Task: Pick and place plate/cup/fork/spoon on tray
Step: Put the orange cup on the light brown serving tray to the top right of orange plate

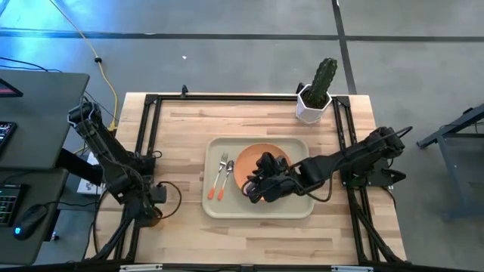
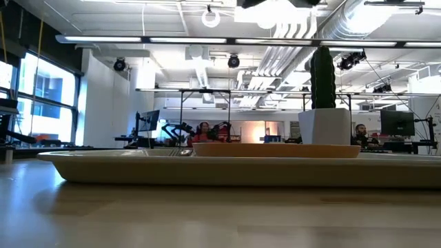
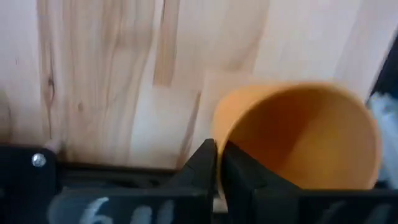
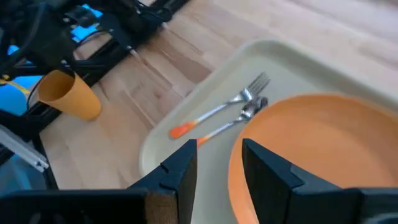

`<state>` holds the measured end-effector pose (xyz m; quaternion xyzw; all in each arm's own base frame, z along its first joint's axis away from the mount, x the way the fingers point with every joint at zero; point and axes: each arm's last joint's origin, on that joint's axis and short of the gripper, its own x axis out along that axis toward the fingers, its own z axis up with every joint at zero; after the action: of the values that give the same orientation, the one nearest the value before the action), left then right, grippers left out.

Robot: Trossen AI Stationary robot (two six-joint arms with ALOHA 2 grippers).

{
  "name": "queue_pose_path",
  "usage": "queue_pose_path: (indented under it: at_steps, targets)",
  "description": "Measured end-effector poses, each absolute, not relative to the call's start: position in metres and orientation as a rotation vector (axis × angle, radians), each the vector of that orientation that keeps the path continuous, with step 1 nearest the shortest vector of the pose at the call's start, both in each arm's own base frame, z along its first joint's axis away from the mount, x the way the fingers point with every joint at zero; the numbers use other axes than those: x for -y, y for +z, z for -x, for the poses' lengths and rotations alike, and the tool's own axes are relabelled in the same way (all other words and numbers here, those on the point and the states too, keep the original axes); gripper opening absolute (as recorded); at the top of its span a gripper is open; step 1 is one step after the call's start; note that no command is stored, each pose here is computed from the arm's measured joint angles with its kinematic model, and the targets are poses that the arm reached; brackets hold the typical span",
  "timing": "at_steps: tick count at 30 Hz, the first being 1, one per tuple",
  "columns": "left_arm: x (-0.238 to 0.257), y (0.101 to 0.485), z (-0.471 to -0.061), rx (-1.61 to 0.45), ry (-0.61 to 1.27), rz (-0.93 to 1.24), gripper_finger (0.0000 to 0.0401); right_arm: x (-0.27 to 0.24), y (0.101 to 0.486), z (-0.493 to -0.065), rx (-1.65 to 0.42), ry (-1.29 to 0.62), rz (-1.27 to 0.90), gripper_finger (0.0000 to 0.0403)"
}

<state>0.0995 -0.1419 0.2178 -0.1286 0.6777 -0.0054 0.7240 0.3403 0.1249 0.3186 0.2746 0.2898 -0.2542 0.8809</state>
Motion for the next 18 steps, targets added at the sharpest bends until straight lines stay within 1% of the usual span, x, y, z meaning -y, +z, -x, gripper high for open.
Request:
queue_pose_path:
  at_steps: [4,8,11,14,18]
  targets:
    - [0.14,0.238,-0.116,-1.421,-0.002,0.356,0.0009,-0.126,0.337,-0.333,-0.654,-0.522,-0.496,0.0119]
    - [0.131,0.27,-0.139,-1.249,0.048,0.426,0.0005,-0.12,0.345,-0.317,-0.757,-0.631,-0.508,0.0119]
    - [0.114,0.287,-0.162,-1.09,0.203,0.477,0.0004,-0.112,0.348,-0.298,-0.873,-0.766,-0.514,0.0119]
    - [0.089,0.289,-0.194,-1.035,0.36,0.487,0.0004,-0.108,0.35,-0.28,-0.978,-0.873,-0.486,0.0119]
    - [0.057,0.287,-0.246,-0.983,0.44,0.476,0.0003,-0.106,0.355,-0.266,-0.993,-0.86,-0.506,0.0119]
